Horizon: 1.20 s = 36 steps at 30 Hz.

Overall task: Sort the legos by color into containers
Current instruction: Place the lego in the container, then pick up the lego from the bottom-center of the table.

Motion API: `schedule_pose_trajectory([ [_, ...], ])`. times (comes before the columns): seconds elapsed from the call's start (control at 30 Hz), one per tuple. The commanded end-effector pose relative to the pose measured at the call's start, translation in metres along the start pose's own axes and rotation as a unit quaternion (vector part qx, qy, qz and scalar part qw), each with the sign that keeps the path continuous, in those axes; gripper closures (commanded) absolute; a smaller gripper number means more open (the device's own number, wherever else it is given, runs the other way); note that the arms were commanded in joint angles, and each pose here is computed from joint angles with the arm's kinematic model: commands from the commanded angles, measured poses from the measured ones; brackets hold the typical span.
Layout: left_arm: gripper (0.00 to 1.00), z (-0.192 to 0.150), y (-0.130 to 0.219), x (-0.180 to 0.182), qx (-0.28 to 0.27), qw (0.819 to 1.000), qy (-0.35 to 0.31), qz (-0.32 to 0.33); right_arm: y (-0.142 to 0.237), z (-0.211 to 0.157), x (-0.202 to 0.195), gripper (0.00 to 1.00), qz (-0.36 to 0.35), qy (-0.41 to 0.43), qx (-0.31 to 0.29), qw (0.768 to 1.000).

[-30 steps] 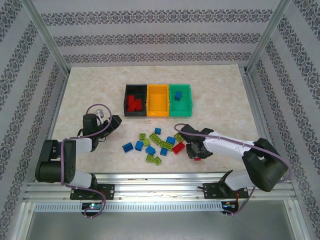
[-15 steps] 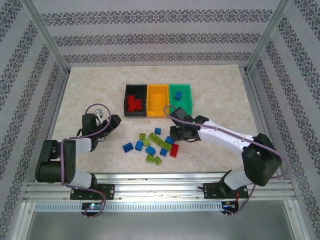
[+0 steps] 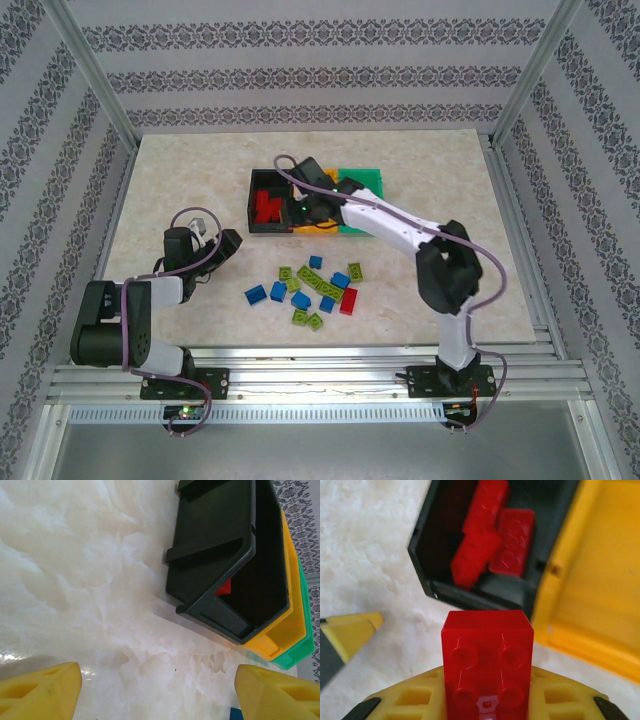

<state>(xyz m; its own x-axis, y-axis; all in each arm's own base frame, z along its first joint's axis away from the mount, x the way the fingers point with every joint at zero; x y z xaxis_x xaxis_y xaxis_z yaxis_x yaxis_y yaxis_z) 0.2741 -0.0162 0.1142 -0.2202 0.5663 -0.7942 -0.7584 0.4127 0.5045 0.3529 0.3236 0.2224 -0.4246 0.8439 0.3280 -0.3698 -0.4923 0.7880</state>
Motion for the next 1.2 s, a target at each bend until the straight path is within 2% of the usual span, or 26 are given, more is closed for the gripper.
schedule_pose_trajectory([
  [0.0, 0.19, 0.007, 0.005, -0.004, -0.017, 1.0, -0.008, -0.013, -0.013, 0.025, 0.002, 0.74, 0.004, 0.029, 0.0, 1.0],
  [0.13, 0.19, 0.007, 0.004, -0.002, -0.017, 1.0, -0.009, -0.005, -0.04, 0.054, -0.019, 0.74, 0.013, 0.003, -0.008, 1.0],
  [0.3, 0.19, 0.006, 0.003, -0.003, -0.009, 1.0, -0.003, -0.02, -0.051, 0.073, -0.023, 0.69, 0.039, -0.016, -0.027, 0.999],
  [0.43, 0.18, 0.006, 0.003, -0.003, -0.011, 1.0, -0.003, -0.018, -0.047, 0.079, -0.016, 0.54, 0.039, 0.011, -0.031, 0.999],
  [0.6, 0.18, 0.006, 0.002, -0.003, -0.008, 1.0, 0.001, -0.023, -0.016, 0.069, -0.007, 0.37, -0.013, 0.063, -0.059, 0.996],
  [0.77, 0.18, 0.006, 0.002, -0.003, -0.008, 1.0, 0.003, -0.023, -0.003, 0.039, -0.003, 0.38, -0.011, 0.081, -0.04, 0.996],
  [1.0, 0.18, 0.006, 0.001, -0.003, -0.006, 1.0, 0.003, -0.024, 0.015, -0.045, -0.009, 0.38, 0.016, 0.064, -0.052, 0.996],
  [1.17, 0.18, 0.006, 0.001, -0.003, -0.006, 1.0, 0.004, -0.025, 0.034, -0.091, -0.024, 0.39, -0.013, 0.053, -0.032, 0.998],
])
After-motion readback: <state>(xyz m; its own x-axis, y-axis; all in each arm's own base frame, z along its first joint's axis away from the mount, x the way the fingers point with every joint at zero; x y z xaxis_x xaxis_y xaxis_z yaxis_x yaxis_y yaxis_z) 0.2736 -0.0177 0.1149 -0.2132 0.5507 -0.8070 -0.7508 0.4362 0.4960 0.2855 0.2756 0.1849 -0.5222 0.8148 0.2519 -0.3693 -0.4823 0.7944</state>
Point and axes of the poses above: each hand's point on the last joint's axis, 136 mm out from that joint toward the fingers, its own y axis back along the fingers, its own x axis along the line the jaws close on, z = x × y, the point moved 10 cm from there along y, back along the fingers, and after that the axes turned 6 degrees about y, right-handed, at the moved point
